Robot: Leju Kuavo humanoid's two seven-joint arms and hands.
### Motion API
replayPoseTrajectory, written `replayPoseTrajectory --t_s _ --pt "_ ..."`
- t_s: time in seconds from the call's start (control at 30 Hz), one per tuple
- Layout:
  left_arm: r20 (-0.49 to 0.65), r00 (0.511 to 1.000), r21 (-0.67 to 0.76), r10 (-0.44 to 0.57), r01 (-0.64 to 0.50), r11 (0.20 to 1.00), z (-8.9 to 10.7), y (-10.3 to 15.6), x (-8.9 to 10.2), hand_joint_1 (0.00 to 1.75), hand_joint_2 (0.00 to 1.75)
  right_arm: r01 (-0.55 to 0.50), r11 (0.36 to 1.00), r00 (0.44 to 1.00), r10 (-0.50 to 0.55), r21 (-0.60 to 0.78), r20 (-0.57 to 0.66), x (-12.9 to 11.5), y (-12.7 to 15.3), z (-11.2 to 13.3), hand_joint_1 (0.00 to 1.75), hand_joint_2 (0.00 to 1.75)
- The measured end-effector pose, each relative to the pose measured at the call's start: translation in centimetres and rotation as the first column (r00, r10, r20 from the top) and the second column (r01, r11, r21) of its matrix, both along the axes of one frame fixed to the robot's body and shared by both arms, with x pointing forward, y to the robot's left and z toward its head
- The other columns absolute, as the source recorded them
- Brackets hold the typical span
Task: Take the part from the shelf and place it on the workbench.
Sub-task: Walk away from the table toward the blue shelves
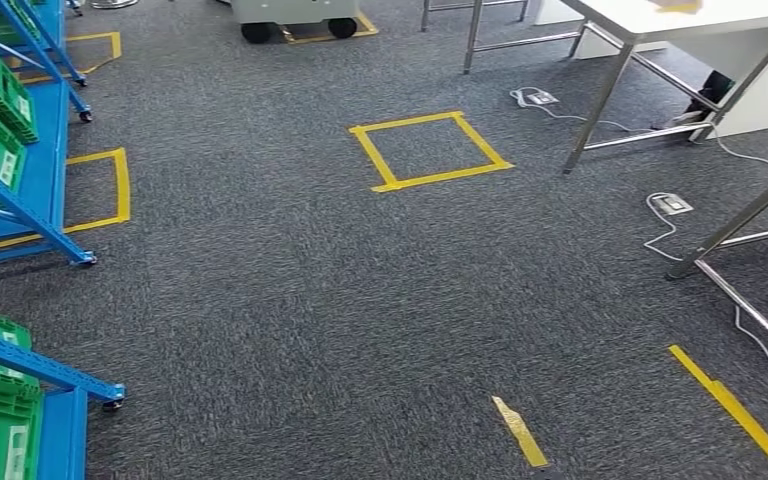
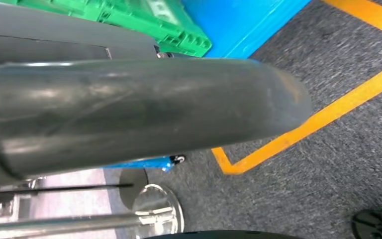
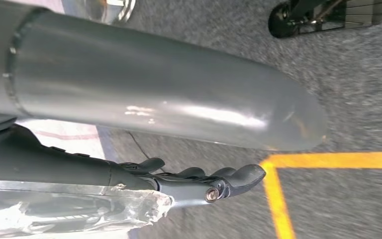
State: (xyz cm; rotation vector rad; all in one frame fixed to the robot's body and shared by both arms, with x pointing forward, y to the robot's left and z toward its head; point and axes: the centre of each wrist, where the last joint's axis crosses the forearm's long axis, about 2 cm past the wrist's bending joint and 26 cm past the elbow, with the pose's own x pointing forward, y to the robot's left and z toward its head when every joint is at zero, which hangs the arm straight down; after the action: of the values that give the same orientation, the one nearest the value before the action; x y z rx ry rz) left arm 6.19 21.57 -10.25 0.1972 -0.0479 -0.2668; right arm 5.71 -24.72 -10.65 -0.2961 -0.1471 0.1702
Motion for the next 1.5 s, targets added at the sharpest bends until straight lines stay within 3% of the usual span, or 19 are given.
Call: replayPoseTrajectory --t_s 1.5 --pt "-0.005 1.000 -0.035 -0.019 0.019 0.999 -0.03 -0.03 -0.06 0.00 0.00 -0.034 0.999 0.999 0.034 -0.024 -0.002 0.16 0.03 0.04 0.00 0.00"
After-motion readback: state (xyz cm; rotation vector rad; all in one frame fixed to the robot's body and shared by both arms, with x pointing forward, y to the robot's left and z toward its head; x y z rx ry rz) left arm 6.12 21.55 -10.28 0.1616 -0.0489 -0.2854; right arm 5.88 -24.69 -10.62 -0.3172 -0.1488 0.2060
